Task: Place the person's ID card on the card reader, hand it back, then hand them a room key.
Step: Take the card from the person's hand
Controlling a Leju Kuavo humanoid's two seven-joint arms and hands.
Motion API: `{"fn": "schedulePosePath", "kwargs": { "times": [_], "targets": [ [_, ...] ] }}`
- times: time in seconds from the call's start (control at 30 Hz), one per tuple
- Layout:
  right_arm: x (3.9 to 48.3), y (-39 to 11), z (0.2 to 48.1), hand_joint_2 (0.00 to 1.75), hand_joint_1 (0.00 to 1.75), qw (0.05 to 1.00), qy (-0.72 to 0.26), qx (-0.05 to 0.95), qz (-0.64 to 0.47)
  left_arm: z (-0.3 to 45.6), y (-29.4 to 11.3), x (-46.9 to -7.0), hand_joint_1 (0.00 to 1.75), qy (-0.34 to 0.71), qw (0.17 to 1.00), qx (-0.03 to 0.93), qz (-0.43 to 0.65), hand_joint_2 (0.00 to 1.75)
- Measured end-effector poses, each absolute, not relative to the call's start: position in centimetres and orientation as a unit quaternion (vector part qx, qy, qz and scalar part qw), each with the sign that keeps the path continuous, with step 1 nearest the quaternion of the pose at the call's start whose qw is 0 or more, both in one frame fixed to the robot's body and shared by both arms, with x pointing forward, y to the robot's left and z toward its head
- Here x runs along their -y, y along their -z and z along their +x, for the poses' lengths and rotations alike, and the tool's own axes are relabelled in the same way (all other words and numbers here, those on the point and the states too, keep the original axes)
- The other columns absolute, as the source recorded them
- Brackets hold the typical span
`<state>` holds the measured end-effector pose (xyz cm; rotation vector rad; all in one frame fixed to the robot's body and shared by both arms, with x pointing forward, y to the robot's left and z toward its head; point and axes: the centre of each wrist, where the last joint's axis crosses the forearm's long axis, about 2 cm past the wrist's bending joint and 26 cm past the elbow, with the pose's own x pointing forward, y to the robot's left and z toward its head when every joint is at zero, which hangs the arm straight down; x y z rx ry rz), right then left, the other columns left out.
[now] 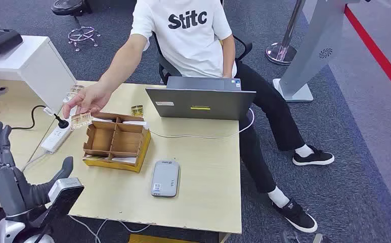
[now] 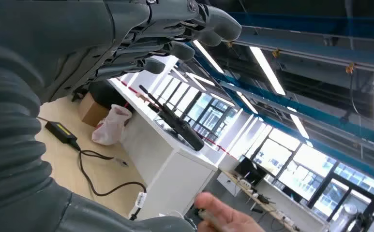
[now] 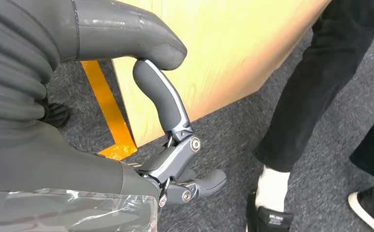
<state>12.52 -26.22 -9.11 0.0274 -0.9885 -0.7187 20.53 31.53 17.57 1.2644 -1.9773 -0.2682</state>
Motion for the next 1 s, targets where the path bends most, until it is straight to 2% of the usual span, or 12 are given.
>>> {"fn": "schedulePosePath", "kwargs": {
  "times": [0.57,0.7,0.73,1.0],
  "targets": [
    [24.2,8.5,14.5,1.75,0.00,0.837,0.295,0.459,0.051,29.0,-17.6,-33.1,0.00,0.272,0.387,0.675,0.566,1.75],
    [23.6,8.3,14.9,1.75,0.00,0.841,0.283,0.456,0.061,30.7,-17.6,-34.1,1.71,0.309,0.385,0.636,0.594,1.75],
    [23.5,8.3,14.9,1.75,0.00,0.843,0.280,0.456,0.063,31.1,-17.7,-34.4,1.75,0.316,0.384,0.625,0.602,1.75],
    [22.9,8.1,15.3,1.75,0.00,0.850,0.264,0.449,0.076,33.0,-17.9,-36.3,1.75,0.352,0.381,0.560,0.646,1.75]
  ]
}}
